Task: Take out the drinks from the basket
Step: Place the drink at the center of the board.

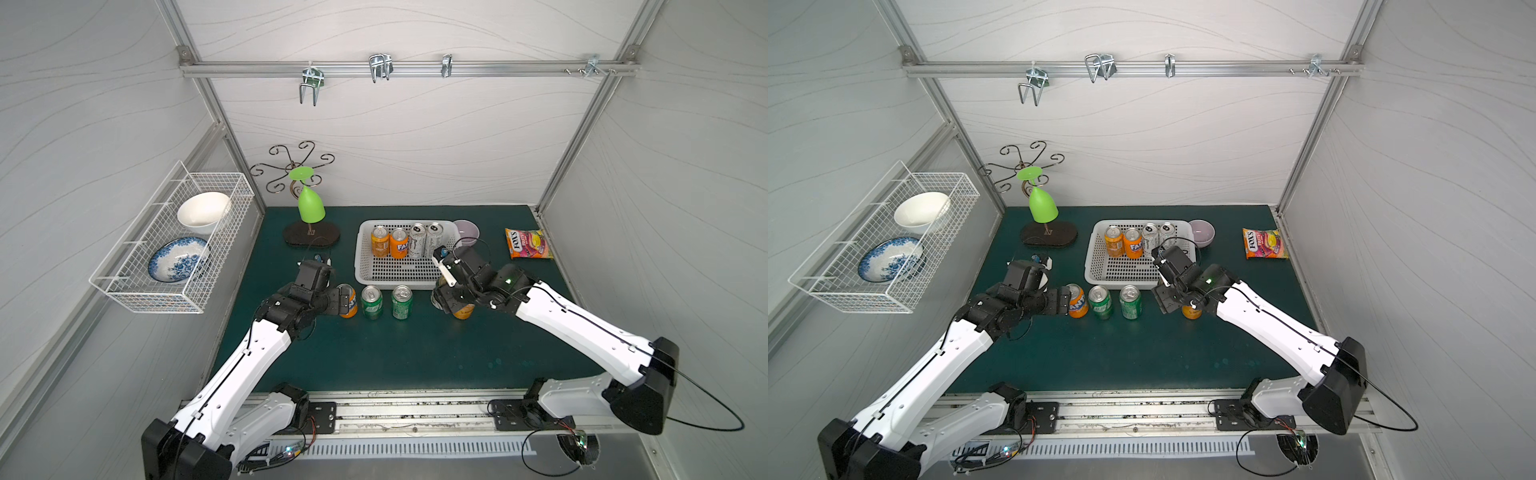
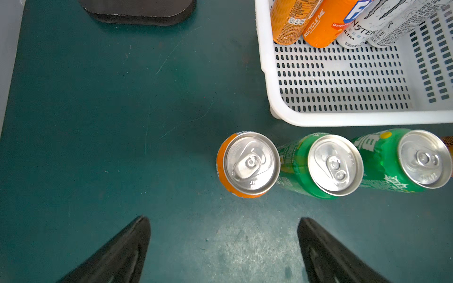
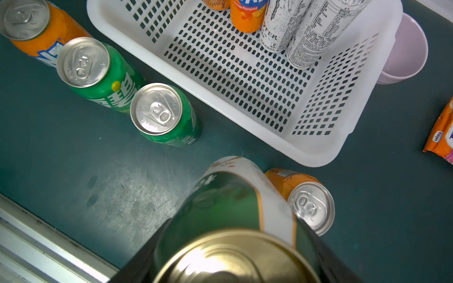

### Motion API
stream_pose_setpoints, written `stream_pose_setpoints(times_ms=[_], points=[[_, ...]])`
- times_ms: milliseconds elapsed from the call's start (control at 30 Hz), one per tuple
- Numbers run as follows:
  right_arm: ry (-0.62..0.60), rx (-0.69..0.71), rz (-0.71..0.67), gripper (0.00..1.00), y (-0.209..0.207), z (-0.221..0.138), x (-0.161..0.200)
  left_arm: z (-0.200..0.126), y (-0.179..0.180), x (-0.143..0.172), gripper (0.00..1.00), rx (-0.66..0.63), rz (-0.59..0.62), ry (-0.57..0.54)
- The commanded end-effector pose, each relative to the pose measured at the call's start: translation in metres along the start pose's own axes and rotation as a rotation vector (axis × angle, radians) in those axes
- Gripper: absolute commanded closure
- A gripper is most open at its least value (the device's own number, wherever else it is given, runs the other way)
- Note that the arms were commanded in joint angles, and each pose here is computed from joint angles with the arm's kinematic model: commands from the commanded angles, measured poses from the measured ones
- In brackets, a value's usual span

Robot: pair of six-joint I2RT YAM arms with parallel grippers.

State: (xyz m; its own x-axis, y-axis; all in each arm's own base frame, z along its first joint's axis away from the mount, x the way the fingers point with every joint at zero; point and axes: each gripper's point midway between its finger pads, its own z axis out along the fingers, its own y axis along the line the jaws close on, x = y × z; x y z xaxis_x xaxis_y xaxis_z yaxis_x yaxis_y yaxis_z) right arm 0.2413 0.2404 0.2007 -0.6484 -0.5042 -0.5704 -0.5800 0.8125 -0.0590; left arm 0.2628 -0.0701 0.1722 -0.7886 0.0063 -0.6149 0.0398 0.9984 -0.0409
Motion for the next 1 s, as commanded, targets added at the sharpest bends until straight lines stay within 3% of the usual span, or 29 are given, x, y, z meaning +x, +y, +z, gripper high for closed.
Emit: stream_pose_setpoints(times_ms=[0, 433, 967], points=[[-0.105, -0.005, 0.039, 0.40, 0.006, 0.006, -0.025, -0.001, -0.003, -0.013, 0.02, 0.016, 0.004, -0.042], [-0.068, -0.002, 0.039, 0.39, 0.013, 0.050, -0.009, 0.001, -0.005, -0.014, 0.02, 0.022, 0.007, -0.036], [-0.035, 0.009, 0.077, 0.39, 0.007, 0.079, 0.003, 0.000, -0.005, -0.013, 0.02, 0.025, 0.009, -0.039]])
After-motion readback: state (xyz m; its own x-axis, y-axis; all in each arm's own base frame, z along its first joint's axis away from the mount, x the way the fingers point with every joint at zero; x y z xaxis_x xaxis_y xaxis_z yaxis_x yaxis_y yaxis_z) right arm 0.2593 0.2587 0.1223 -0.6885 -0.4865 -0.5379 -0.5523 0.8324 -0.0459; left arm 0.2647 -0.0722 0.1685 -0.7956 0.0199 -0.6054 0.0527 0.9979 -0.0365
